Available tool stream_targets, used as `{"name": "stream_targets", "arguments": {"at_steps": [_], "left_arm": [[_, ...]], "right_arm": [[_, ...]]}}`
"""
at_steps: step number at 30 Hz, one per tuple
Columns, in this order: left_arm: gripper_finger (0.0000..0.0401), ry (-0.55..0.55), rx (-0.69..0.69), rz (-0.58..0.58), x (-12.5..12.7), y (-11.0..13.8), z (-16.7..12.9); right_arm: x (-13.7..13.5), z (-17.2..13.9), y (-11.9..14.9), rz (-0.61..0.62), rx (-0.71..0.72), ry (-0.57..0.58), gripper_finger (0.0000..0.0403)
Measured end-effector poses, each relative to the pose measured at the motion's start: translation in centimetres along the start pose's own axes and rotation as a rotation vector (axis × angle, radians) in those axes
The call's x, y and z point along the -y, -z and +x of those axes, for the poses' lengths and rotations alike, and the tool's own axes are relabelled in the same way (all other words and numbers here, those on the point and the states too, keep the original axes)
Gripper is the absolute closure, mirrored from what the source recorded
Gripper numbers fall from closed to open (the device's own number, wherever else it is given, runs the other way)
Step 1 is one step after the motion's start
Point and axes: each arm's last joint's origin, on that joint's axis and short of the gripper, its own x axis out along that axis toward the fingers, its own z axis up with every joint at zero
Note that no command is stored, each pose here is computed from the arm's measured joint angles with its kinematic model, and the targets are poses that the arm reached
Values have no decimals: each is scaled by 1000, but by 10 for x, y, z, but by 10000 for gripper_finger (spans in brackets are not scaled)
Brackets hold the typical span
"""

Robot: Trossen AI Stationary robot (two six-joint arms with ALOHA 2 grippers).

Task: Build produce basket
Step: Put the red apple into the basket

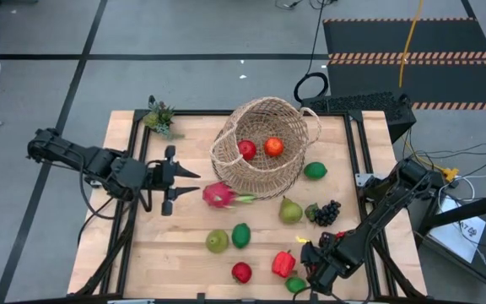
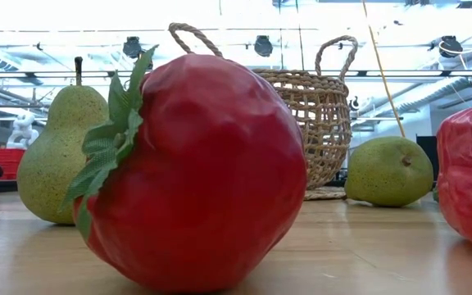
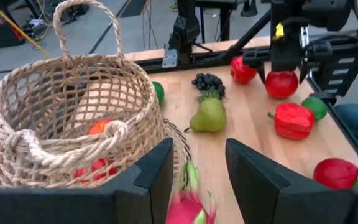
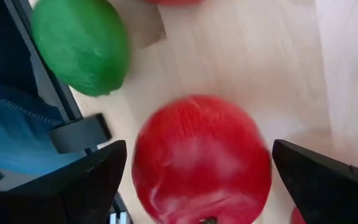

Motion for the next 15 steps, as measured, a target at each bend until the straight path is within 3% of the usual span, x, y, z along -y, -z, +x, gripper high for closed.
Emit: {"name": "stream_targets", "arguments": {"at_steps": [15], "left_arm": [[254, -2, 17, 24, 3, -3, 7]], "right_arm": [[8, 17, 5, 102, -92, -38, 6]]}}
